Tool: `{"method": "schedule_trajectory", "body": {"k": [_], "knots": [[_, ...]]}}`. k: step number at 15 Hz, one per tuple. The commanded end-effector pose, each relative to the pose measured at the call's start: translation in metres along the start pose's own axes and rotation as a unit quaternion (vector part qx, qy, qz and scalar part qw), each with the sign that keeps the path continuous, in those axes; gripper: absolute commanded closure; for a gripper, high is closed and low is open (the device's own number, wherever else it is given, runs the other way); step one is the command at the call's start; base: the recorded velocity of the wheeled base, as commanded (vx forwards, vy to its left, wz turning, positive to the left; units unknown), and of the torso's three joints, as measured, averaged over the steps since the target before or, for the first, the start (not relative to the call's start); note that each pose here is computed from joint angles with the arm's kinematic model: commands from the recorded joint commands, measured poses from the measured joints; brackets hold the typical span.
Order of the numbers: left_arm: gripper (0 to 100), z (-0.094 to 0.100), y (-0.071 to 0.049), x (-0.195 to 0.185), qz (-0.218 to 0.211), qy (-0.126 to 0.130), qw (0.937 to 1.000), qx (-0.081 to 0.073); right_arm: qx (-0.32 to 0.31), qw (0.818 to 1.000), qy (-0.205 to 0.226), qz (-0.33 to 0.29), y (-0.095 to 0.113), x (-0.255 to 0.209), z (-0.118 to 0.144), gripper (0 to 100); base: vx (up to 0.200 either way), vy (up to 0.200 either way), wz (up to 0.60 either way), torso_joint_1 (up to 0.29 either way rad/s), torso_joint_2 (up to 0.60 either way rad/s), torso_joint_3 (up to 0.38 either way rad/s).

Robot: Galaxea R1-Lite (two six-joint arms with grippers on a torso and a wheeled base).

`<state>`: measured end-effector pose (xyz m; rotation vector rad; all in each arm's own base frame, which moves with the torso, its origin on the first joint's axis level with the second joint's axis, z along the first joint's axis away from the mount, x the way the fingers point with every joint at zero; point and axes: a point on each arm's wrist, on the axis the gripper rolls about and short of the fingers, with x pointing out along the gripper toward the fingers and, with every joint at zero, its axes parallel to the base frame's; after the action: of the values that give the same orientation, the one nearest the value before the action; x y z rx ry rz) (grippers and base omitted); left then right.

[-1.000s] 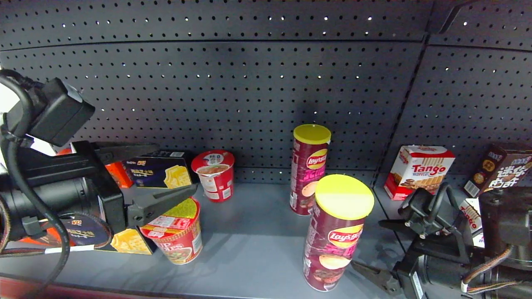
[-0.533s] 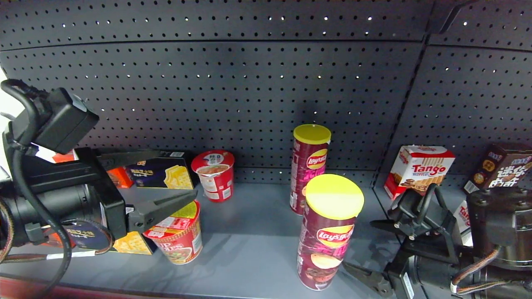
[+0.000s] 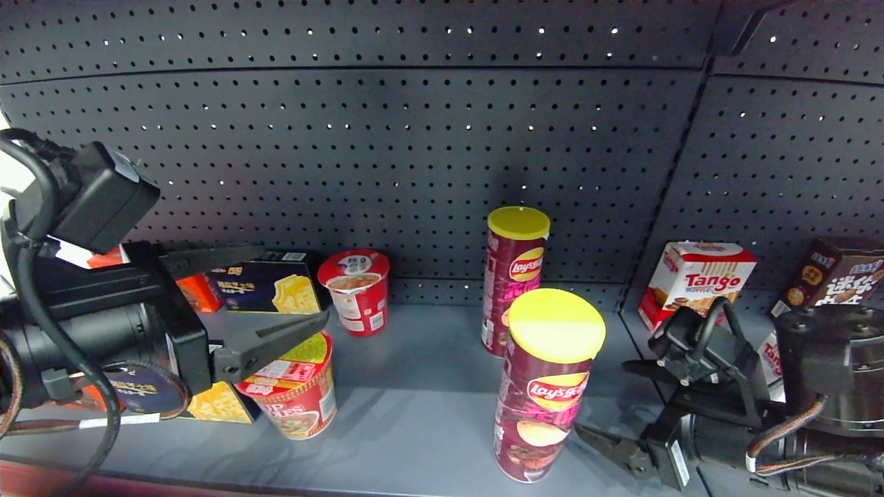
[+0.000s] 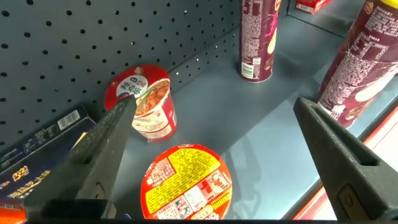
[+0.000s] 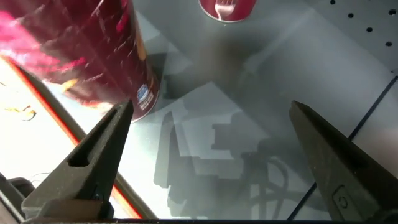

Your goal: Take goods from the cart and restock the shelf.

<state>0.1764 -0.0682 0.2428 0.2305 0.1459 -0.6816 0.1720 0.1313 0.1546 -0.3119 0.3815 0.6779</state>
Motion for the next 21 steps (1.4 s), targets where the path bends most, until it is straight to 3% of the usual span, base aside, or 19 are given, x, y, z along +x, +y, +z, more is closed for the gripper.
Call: {"method": "schedule_trajectory", "body": {"k": [1, 21], "knots": [[0, 0.0, 0.0, 0.0, 0.0, -0.001, 1.0, 0.0, 0.0, 1.0, 0.002, 0.0, 0.0, 0.003, 0.001, 0, 0.0, 0.0, 0.0, 0.0, 0.0, 0.0], [0, -0.005, 0.0, 0.001, 0.0, 0.007, 1.0, -0.003, -0.006, 1.0, -0.003, 0.012, 0.005, 0.022, 0.009, 0, 0.0, 0.0, 0.0, 0.0, 0.0, 0.0]]}}
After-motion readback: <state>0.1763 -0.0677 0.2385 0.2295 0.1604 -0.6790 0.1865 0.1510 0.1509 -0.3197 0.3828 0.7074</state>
